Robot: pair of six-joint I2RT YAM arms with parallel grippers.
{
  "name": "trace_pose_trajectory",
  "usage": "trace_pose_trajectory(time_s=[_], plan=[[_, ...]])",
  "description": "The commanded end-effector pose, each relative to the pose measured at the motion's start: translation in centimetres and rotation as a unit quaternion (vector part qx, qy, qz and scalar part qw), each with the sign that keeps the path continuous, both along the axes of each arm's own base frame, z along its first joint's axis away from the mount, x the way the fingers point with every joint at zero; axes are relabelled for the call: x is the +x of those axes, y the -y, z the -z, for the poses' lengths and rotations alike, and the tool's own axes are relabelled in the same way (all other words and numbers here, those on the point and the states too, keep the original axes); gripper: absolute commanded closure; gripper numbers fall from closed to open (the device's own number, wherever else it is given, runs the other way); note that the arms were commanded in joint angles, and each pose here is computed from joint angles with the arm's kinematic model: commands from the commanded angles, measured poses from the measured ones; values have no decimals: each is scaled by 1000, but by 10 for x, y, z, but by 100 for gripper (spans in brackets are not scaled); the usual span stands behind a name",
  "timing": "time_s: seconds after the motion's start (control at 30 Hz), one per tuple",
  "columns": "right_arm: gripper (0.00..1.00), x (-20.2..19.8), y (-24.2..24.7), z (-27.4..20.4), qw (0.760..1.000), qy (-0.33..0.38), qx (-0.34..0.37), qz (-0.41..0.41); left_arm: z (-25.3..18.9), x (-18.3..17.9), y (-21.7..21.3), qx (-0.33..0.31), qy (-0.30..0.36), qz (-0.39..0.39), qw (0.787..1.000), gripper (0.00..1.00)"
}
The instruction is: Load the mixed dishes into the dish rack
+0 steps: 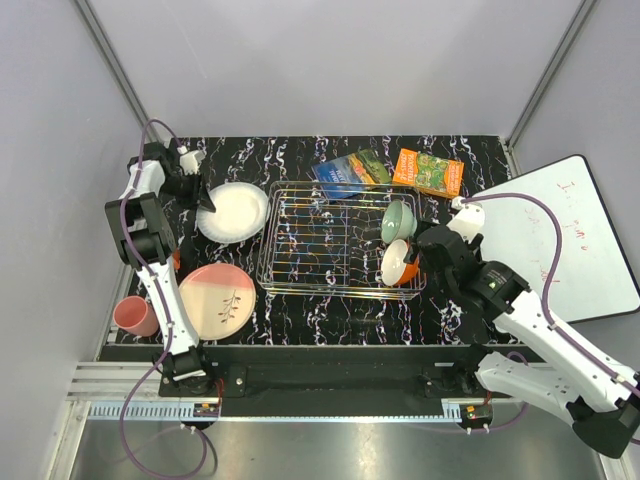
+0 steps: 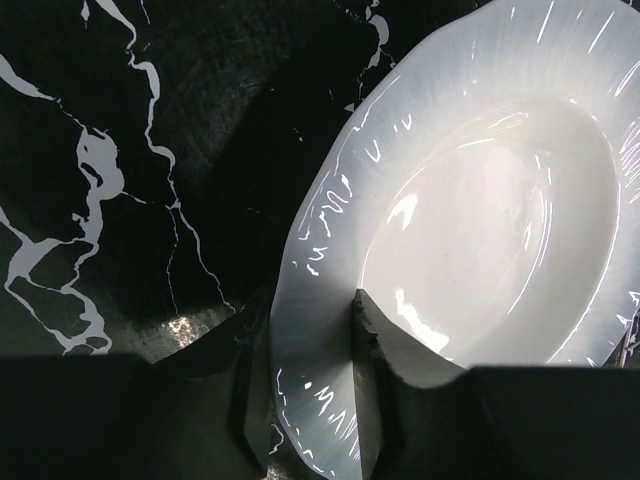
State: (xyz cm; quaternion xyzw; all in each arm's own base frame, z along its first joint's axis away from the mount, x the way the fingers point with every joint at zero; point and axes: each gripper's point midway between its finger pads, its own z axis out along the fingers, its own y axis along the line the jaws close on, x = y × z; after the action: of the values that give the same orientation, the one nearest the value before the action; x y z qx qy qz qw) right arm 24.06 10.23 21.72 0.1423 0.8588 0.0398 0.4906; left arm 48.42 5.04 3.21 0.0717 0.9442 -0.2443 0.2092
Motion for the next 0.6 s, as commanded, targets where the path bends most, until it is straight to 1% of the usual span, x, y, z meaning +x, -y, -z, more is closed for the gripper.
trace_pose_trajectory(time_s=[0.0, 0.07, 0.1, 0.17, 0.2, 0.23, 0.27, 0.33, 0.37, 0.57], plan=[[17, 1, -2, -6, 1000, 16, 18, 2, -11, -3, -5, 22, 16, 17, 999, 100], [17, 1, -1, -7, 1000, 17, 21, 3, -19, -6, -3, 20, 20, 18, 999, 100], [17, 1, -1, -6, 1000, 17, 22, 3, -34, -7, -1, 19, 33, 21, 999, 100], [17, 0, 0, -7, 999, 20, 27, 4, -46, -12, 2, 16, 38, 21, 999, 100], [18, -1, 0, -8, 999, 22, 30, 3, -65, -15, 6, 10, 54, 25, 998, 100], [19, -2, 0, -7, 999, 21, 30, 4, -69, -22, 10, 2, 55, 29, 998, 100], [19, -2, 0, -8, 999, 24, 33, 3, -89, -26, 14, 2, 75, 36, 997, 100], [20, -3, 1, -9, 999, 26, 38, 4, -101, -33, 20, -6, 86, 40, 996, 100], [20, -4, 2, -9, 999, 25, 39, 5, -115, -35, 21, -4, 98, 39, 994, 100], [21, -9, 4, -10, 998, 27, 48, 6, -139, -47, 32, -19, 115, 41, 992, 100]])
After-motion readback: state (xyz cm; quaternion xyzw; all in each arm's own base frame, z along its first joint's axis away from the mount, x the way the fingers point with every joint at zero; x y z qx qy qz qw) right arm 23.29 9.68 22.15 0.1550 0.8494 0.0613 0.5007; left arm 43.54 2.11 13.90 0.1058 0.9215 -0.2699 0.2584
